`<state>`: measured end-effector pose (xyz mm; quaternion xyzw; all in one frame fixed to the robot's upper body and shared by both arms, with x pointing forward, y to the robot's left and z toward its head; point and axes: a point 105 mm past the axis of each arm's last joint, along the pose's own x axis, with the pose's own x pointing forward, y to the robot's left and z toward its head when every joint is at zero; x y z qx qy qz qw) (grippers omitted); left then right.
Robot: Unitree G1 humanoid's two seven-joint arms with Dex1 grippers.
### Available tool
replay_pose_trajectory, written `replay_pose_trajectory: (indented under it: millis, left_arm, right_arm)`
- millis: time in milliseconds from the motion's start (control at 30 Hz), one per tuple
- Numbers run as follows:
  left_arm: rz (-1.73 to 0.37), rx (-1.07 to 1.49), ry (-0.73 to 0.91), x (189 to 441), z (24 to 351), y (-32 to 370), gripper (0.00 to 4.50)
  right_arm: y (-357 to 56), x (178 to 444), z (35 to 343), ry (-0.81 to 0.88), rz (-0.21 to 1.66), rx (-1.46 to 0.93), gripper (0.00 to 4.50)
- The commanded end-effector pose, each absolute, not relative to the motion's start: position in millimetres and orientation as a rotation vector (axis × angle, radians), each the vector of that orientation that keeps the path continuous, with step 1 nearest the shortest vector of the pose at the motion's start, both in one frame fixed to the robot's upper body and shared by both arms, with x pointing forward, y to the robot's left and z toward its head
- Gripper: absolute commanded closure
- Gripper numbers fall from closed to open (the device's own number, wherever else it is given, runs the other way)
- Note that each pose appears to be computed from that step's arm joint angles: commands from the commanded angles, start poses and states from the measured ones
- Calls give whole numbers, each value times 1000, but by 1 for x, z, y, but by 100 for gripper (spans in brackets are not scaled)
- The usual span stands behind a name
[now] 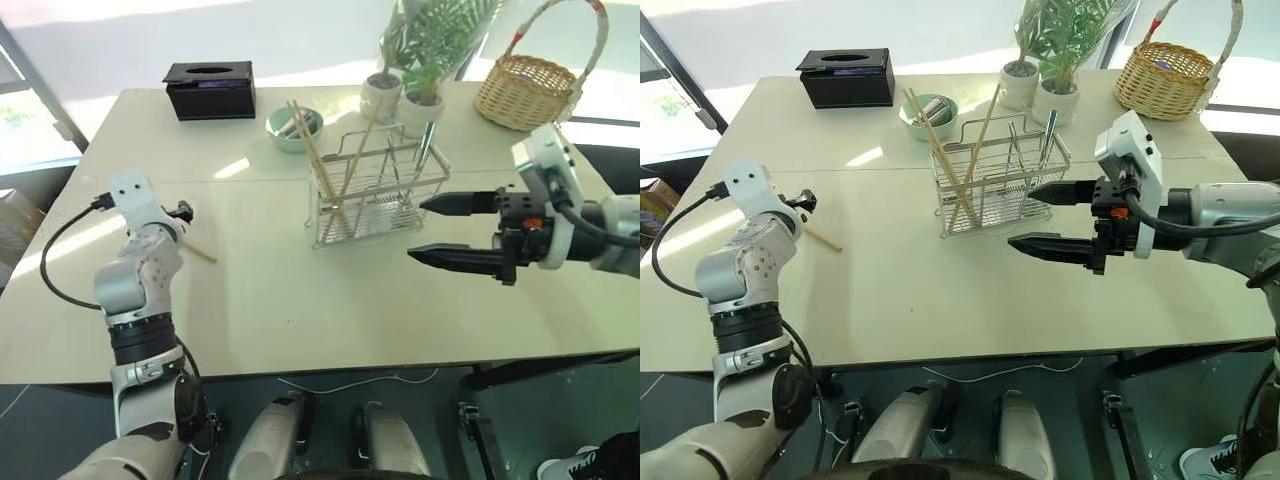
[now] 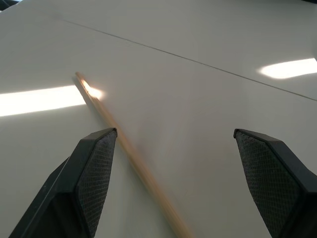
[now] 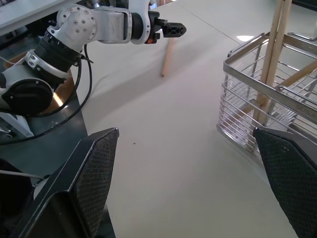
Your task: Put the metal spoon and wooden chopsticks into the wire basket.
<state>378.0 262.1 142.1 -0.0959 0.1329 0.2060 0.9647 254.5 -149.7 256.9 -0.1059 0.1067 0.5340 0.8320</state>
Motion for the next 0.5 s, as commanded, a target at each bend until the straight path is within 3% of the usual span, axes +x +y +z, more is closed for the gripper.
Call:
replay_pose_trajectory:
  millis: [33,500]
  left_arm:
    - [472,-224,248,379,150,266,52]
    - [696,-371,398,392,121,258,52]
  right_arm:
    - [-154,255,267,177,1105,-269,0]
    - [-159,258,263,150,1038,-256,0]
